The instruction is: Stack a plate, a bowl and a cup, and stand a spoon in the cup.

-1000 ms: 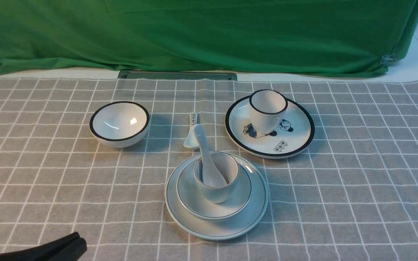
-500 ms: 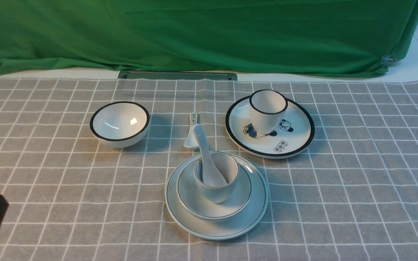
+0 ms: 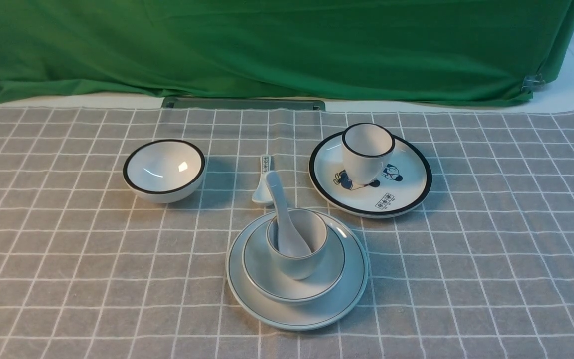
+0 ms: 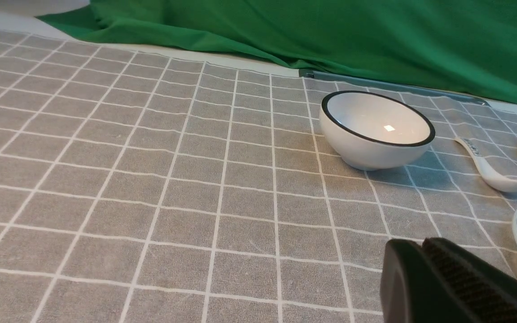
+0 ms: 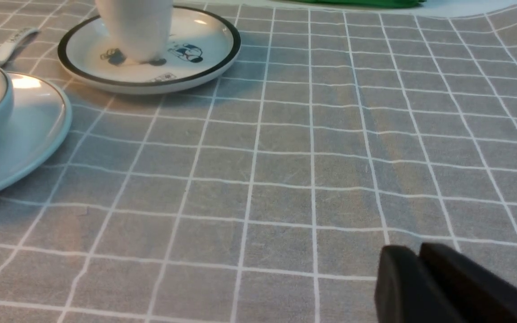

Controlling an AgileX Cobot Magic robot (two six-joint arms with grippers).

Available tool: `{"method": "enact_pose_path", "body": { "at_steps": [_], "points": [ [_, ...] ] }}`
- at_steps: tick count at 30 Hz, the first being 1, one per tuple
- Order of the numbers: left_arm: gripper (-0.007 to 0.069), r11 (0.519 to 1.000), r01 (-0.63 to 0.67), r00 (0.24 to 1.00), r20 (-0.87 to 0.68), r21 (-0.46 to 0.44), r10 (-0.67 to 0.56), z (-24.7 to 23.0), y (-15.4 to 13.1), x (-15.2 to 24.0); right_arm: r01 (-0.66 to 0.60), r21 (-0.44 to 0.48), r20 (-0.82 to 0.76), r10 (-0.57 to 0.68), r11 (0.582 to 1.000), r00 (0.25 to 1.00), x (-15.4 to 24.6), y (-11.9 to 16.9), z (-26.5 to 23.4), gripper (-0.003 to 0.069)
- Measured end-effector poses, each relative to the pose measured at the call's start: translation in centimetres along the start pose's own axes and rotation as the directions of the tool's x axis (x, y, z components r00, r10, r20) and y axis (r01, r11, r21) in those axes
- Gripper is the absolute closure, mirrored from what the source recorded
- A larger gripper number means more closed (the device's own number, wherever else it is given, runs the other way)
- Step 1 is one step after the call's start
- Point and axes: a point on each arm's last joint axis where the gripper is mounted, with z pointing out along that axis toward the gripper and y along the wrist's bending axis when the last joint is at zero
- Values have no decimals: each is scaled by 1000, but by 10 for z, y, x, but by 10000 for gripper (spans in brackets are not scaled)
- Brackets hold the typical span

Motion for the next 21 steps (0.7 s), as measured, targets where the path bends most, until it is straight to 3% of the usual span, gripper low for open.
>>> {"method": "enact_pose_path", "body": {
  "at_steps": [21],
  "points": [
    [613, 1000, -1, 1000, 0, -1, 1, 0, 0, 0, 0, 0, 0, 0, 1000, 1000, 0, 0, 0, 532]
  ]
}}
